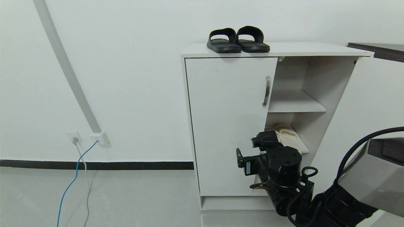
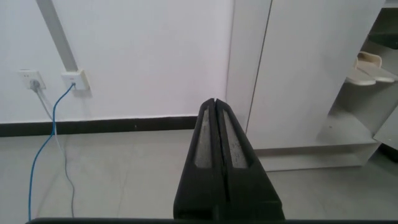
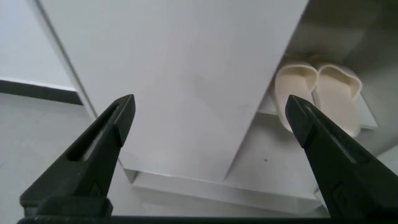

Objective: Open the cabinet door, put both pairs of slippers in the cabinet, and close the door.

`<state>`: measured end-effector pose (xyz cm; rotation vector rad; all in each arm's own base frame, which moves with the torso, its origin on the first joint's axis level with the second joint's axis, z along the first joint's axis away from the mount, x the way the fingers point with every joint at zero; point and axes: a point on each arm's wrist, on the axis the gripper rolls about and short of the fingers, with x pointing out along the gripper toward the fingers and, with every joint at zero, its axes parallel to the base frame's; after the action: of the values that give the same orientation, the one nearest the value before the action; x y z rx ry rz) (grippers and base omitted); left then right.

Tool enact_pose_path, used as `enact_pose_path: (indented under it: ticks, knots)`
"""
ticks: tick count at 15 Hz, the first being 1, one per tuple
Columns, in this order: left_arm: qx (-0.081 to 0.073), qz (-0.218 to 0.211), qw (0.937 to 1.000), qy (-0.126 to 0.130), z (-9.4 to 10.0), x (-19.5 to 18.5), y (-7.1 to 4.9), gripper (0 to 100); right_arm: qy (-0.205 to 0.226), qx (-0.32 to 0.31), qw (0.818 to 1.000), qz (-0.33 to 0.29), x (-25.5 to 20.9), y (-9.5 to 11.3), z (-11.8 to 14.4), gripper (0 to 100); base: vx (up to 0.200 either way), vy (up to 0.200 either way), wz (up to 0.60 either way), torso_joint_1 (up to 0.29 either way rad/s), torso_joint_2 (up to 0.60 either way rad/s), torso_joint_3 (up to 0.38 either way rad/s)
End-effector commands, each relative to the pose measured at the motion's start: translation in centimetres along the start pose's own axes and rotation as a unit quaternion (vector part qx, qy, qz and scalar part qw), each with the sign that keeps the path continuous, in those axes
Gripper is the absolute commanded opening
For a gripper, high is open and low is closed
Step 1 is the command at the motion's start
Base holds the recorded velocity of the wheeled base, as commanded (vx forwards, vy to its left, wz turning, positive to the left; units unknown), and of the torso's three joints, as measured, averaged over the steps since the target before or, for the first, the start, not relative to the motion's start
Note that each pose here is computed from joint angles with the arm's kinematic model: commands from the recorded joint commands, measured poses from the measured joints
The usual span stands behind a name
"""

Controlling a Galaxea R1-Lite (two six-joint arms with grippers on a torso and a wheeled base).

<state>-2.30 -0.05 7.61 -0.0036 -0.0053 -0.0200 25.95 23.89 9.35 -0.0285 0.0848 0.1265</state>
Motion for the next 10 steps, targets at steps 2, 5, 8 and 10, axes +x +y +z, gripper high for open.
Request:
enact_pose_path:
  ticks: [2, 5, 8, 10]
  knots:
    - [0.000, 0.000, 1.0000, 0.000, 0.01, 0.01, 0.00, 0, 0.001, -0.002, 1.000, 0.000, 0.02, 0.05, -0.12, 100, 0.000, 0.000, 0.00, 0.000, 0.00, 0.000]
    - [0.001, 0.000, 1.0000, 0.000, 0.01, 0.01, 0.00, 0, 0.004, -0.004, 1.000, -0.001, 0.05, 0.06, -0.32, 100, 0.000, 0.000, 0.00, 0.000, 0.00, 0.000]
    - [0.001, 0.000, 1.0000, 0.000, 0.01, 0.01, 0.00, 0, -0.006, -0.008, 1.000, 0.000, 0.07, 0.08, -0.06, 100, 0.000, 0.000, 0.00, 0.000, 0.00, 0.000]
    - [0.000, 0.000, 1.0000, 0.000, 0.01, 0.01, 0.00, 0, -0.009, -0.008, 1.000, 0.000, 0.08, 0.10, -0.03, 100, 0.000, 0.000, 0.00, 0.000, 0.00, 0.000]
